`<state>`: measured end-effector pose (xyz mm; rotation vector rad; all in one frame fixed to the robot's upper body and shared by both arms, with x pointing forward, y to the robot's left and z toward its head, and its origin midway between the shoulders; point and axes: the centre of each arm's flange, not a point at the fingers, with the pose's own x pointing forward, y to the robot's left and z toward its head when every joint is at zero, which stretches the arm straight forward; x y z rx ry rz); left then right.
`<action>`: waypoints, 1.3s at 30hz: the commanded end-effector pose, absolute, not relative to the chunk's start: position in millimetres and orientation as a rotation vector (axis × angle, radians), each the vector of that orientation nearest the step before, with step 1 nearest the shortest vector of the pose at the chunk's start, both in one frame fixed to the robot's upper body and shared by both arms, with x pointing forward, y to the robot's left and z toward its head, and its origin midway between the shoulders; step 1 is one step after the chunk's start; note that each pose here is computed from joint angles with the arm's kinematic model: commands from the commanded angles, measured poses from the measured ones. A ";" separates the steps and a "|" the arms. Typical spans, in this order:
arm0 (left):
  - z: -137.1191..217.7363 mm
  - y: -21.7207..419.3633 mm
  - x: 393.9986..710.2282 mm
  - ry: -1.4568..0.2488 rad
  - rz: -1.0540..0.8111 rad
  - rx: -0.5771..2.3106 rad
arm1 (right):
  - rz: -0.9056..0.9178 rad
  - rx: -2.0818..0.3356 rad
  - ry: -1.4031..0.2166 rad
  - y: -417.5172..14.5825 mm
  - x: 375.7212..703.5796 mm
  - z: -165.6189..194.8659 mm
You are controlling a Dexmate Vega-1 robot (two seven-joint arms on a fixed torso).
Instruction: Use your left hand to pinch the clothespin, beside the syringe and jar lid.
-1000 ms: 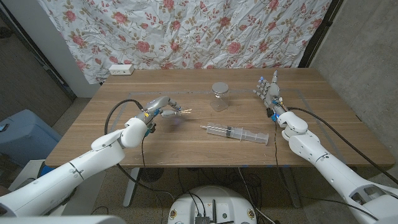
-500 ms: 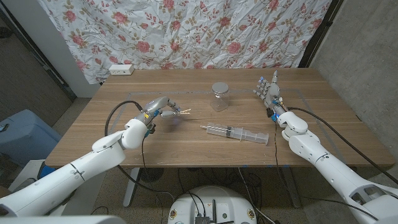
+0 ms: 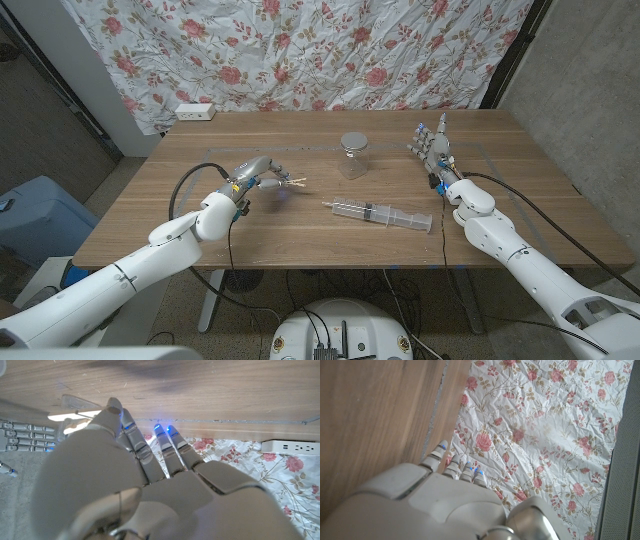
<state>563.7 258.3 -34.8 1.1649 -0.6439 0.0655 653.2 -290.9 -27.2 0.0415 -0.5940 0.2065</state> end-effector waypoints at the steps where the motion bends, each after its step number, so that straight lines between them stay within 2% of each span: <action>1: -34.8 260.2 564.1 -0.647 0.055 1.161 | 0.207 0.042 -0.594 -290.7 653.3 -27.1; 39: -18.5 260.8 561.4 -0.689 0.059 1.217 | 0.207 0.042 -0.594 -290.7 653.4 -27.3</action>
